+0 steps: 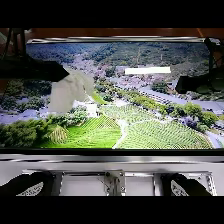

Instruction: Fold the shirts.

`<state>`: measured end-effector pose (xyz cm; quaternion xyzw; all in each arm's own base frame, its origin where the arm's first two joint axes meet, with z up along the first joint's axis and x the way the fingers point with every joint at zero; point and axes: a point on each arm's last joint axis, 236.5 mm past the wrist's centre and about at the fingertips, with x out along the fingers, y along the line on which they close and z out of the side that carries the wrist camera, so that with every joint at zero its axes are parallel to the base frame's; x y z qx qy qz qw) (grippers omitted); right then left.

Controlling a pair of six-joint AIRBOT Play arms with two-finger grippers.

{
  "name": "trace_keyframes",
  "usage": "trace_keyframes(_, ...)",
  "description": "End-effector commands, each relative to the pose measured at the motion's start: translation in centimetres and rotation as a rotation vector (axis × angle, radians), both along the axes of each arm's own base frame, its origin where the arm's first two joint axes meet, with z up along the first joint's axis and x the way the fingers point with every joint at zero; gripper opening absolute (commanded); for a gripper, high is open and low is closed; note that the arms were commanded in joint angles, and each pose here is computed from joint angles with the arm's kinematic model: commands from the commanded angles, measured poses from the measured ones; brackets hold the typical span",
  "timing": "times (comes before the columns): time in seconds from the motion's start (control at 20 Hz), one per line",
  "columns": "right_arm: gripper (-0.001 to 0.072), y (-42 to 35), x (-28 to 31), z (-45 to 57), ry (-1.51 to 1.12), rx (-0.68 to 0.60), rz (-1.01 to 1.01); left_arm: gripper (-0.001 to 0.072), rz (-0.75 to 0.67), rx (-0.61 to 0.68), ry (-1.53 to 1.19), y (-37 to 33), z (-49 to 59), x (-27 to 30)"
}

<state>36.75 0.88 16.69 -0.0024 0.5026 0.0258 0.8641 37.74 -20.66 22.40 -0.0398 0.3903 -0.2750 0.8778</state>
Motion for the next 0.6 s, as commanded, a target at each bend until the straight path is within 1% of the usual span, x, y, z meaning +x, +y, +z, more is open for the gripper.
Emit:
trace_keyframes(0.0,0.0674,-0.7,-2.5,2.3,0.055,-0.063,0.051,0.0035,-0.198,-0.078,0.064,-10.1,-1.4,-7.1)
trace_keyframes(0.15,0.0674,-1.5,-5.4,1.4,0.185,-0.097,0.062,0.0035,-0.3,-0.112,0.137,-18.5,-7.0,-11.3)
trace_keyframes(0.25,0.0673,-1.9,-6.1,1.2,0.214,-0.111,0.055,0.0038,-0.34,-0.097,0.192,-22.8,-11.5,-13.0)
trace_keyframes(0.3,0.0674,-1.9,-6.0,1.2,0.212,-0.111,0.055,0.0146,-0.343,-0.1,0.219,-24.1,-13.2,-13.2)
trace_keyframes(0.35,0.0674,-1.9,-5.9,1.2,0.208,-0.111,0.055,0.0494,-0.333,-0.118,0.261,-25.1,-14.3,-13.1)
trace_keyframes(0.4,0.0673,-1.9,-5.9,1.3,0.205,-0.113,0.053,0.0713,-0.311,-0.142,0.304,-25.3,-14.7,-12.4)
trace_keyframes(0.45,0.0674,-2.1,-5.9,1.3,0.205,-0.119,0.049,0.072,-0.284,-0.159,0.34,-24.6,-14.5,-11.3)
trace_keyframes(0.55,0.0674,-2.6,-5.8,1.2,0.203,-0.137,0.037,0.0719,-0.258,-0.127,0.339,-20.8,-13.2,-8.1)
